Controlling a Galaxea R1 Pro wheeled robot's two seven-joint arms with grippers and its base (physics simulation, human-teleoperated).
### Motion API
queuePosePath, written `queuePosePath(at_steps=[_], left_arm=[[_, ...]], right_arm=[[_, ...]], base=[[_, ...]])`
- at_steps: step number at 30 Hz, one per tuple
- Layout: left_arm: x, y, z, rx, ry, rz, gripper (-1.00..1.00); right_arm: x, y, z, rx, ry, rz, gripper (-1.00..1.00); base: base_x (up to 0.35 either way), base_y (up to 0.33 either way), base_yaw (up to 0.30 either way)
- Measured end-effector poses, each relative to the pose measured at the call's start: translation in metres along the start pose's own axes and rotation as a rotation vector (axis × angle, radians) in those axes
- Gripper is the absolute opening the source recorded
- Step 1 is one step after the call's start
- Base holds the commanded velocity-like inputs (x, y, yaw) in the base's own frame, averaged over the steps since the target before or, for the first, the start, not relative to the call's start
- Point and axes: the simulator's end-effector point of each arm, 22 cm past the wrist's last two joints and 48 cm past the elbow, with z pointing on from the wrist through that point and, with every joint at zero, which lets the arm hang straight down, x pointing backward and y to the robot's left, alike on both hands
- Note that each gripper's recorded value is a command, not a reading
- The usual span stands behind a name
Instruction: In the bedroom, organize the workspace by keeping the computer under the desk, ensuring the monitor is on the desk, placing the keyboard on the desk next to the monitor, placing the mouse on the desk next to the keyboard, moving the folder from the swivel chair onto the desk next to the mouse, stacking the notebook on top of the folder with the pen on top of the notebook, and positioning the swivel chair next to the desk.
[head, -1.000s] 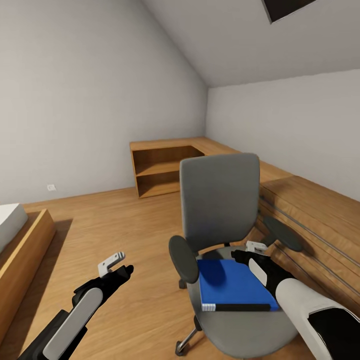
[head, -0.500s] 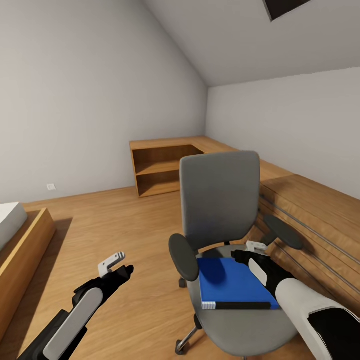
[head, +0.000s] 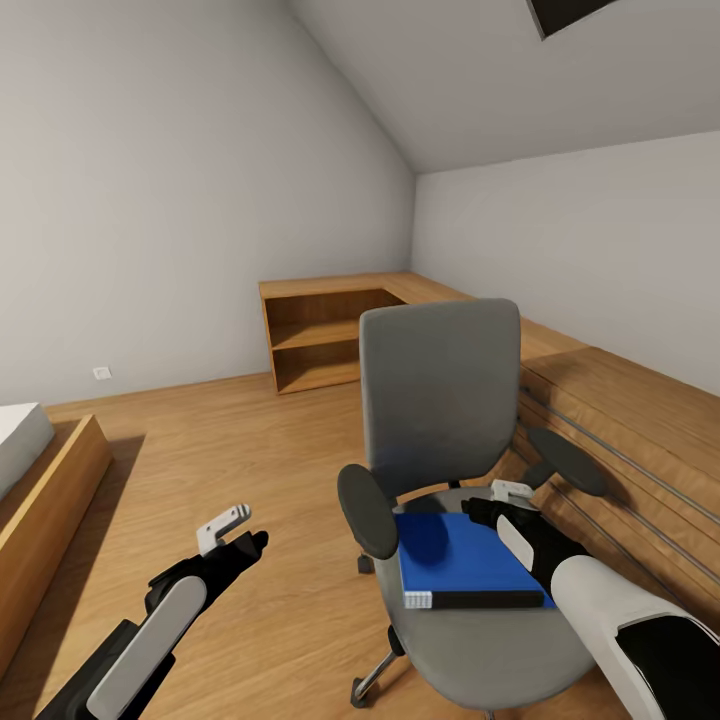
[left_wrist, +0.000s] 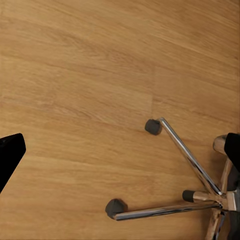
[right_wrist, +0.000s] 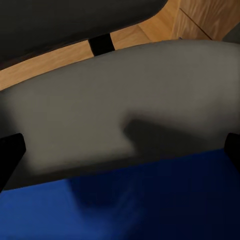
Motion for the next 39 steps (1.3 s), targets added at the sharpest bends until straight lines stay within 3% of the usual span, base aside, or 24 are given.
queuePosePath(at_steps=[18, 39], left_arm=[[0.001, 0.0, 0.001, -0.001, 0.002, -0.001, 1.0], [0.001, 0.001, 0.001, -0.003, 0.002, -0.001, 1.0]], right_arm=[[-0.002, 0.016, -0.001, -0.021, -0.007, 0.004, 1.0], [0.0, 0.016, 0.0, -0.023, -0.007, 0.006, 1.0]], base=[[-0.105, 0.0, 0.0], [-0.149, 0.0, 0.0]])
